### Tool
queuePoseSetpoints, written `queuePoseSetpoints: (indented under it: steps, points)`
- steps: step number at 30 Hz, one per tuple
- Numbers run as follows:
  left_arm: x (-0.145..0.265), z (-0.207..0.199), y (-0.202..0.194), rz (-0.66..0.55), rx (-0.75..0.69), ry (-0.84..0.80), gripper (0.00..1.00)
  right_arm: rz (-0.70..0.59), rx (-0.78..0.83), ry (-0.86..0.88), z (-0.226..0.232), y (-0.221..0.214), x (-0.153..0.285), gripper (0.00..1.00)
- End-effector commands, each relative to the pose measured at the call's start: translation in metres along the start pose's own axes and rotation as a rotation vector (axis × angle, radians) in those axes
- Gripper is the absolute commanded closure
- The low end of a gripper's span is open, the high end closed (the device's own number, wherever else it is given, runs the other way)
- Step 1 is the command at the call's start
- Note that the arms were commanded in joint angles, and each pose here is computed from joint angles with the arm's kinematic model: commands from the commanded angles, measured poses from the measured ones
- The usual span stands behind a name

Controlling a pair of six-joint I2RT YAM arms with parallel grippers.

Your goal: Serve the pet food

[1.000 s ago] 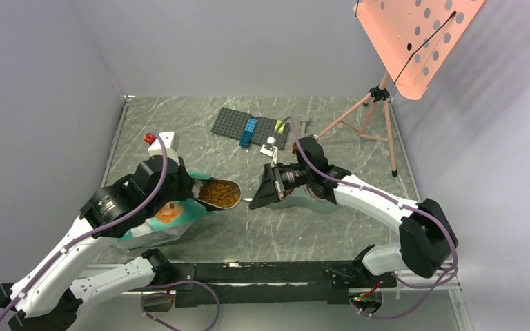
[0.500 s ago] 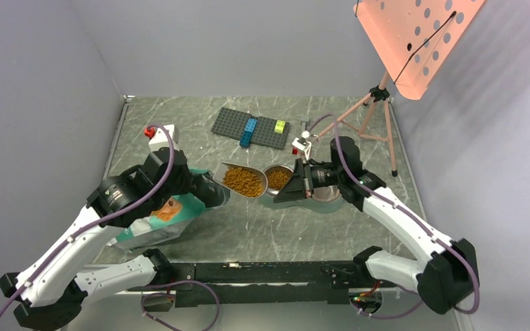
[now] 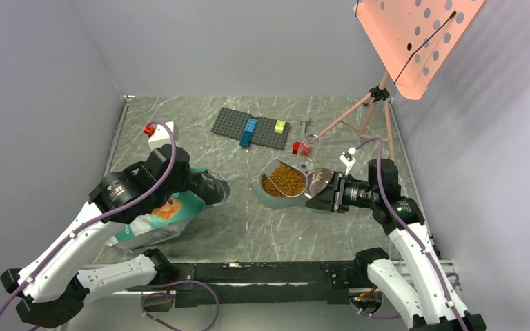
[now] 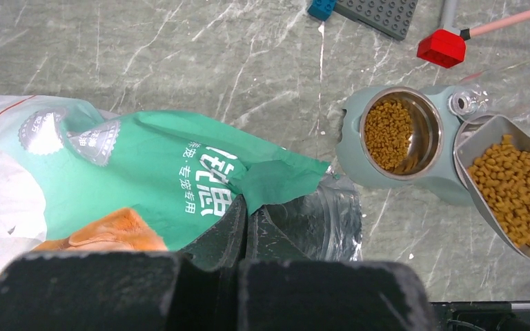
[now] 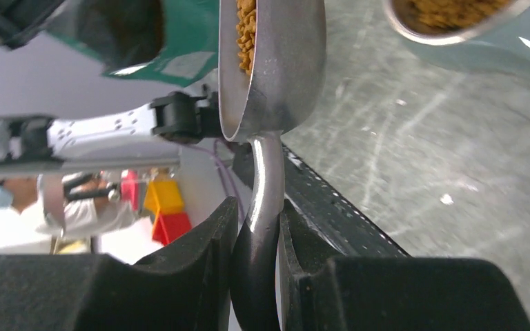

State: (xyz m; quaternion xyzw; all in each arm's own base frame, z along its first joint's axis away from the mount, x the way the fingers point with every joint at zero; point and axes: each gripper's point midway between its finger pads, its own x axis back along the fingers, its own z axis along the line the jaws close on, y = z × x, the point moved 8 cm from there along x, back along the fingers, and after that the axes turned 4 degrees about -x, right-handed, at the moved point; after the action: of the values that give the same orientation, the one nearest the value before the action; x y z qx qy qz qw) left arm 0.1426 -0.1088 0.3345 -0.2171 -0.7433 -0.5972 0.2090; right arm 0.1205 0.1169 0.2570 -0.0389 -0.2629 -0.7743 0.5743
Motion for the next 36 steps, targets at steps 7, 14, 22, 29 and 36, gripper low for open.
queuePoseSetpoints:
  steps: [7,14,22,29,36]
  points:
    - [0.017,-0.016,0.029,-0.134,0.022,-0.18,1.0,-0.162,-0.204,-0.303,-0.031,-0.015,0.016,1.0]
    - [0.03,-0.018,0.04,-0.169,-0.06,-0.258,1.0,-0.232,-0.271,-0.39,-0.045,-0.018,0.018,1.0]
    - [0.04,-0.012,0.038,-0.175,-0.099,-0.305,1.0,-0.284,-0.355,-0.534,-0.063,-0.009,0.023,1.0]
    - [0.047,-0.007,0.04,-0.192,-0.135,-0.325,1.0,-0.227,-0.377,-0.66,-0.07,-0.001,0.03,1.0]
    - [0.048,-0.006,0.04,-0.209,-0.144,-0.334,1.0,-0.095,-0.378,-0.725,-0.065,0.013,0.034,1.0]
